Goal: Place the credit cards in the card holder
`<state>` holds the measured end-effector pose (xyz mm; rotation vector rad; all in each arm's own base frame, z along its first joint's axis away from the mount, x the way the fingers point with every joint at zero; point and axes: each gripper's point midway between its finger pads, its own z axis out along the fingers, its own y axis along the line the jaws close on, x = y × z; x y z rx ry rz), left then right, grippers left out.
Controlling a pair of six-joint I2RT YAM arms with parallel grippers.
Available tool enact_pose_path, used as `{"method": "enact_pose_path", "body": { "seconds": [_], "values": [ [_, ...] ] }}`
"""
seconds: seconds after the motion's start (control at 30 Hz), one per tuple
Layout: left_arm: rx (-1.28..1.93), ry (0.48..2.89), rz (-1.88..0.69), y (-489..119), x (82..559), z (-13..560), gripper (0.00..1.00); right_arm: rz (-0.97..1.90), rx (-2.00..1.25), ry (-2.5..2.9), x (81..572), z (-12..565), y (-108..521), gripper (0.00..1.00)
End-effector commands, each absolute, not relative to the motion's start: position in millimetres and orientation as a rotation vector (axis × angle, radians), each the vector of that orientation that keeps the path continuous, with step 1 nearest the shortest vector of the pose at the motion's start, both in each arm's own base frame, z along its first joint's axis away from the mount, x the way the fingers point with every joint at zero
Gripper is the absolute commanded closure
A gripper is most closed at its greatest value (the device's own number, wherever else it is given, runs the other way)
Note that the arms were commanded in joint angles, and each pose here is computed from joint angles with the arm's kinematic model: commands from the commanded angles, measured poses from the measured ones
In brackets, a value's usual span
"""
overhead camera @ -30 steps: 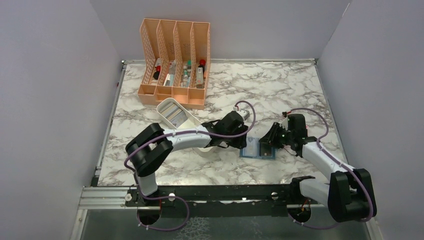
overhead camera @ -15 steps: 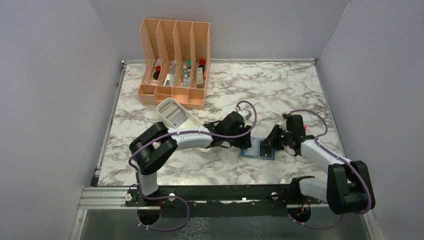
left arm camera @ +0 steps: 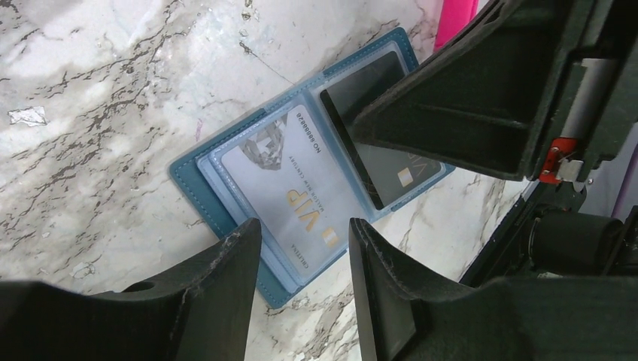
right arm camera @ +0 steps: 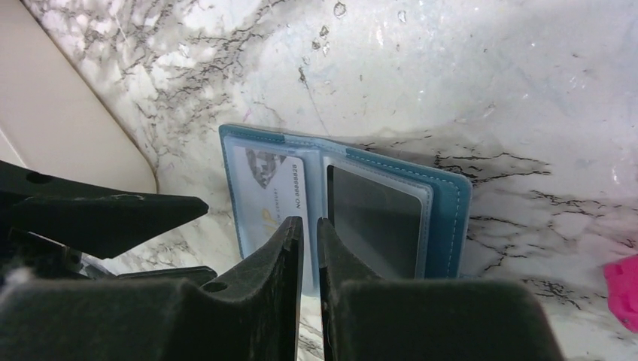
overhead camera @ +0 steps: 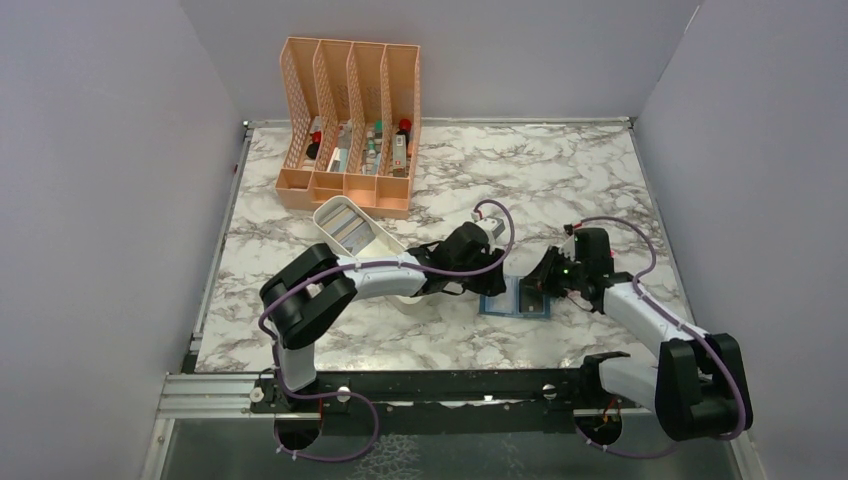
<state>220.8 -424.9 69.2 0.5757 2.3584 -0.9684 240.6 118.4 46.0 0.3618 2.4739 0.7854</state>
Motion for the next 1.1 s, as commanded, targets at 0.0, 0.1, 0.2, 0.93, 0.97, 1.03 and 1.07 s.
{"method": "enact_pose_path", "body": {
  "seconds": [0.0,0.1,0.2,0.93,0.97,1.03,1.07],
  "values": [
    [0.579,2.347,-1.015,-432.0,220.5,66.1,0.49,0.798,0.351,2.493,243.2,38.6,121.3,0.84],
    [0.574,2.347,-1.011,-432.3,221.5,65.2,0.49,0.722,0.401,2.571,237.0,16.2,112.8,0.87],
    [0.565,2.346,-0.983,-430.4,224.8,63.4,0.48,0.653,0.458,2.588,235.6,6.2,105.0,0.9],
    [0.565,2.331,-1.037,-438.9,223.7,56.8,0.47,0.669,0.459,2.58,231.4,-0.4,106.9,0.93],
    [0.564,2.334,-1.033,-438.5,224.1,55.6,0.47,0.67,0.457,2.58,231.2,-0.3,106.9,0.93],
    [0.565,2.335,-1.031,-438.9,224.0,54.2,0.47,0.672,0.454,2.577,231.2,0.3,107.0,0.93],
    [0.563,2.335,-1.027,-438.7,225.0,53.8,0.47,0.672,0.455,2.576,231.3,0.3,107.1,0.93]
  ]
}}
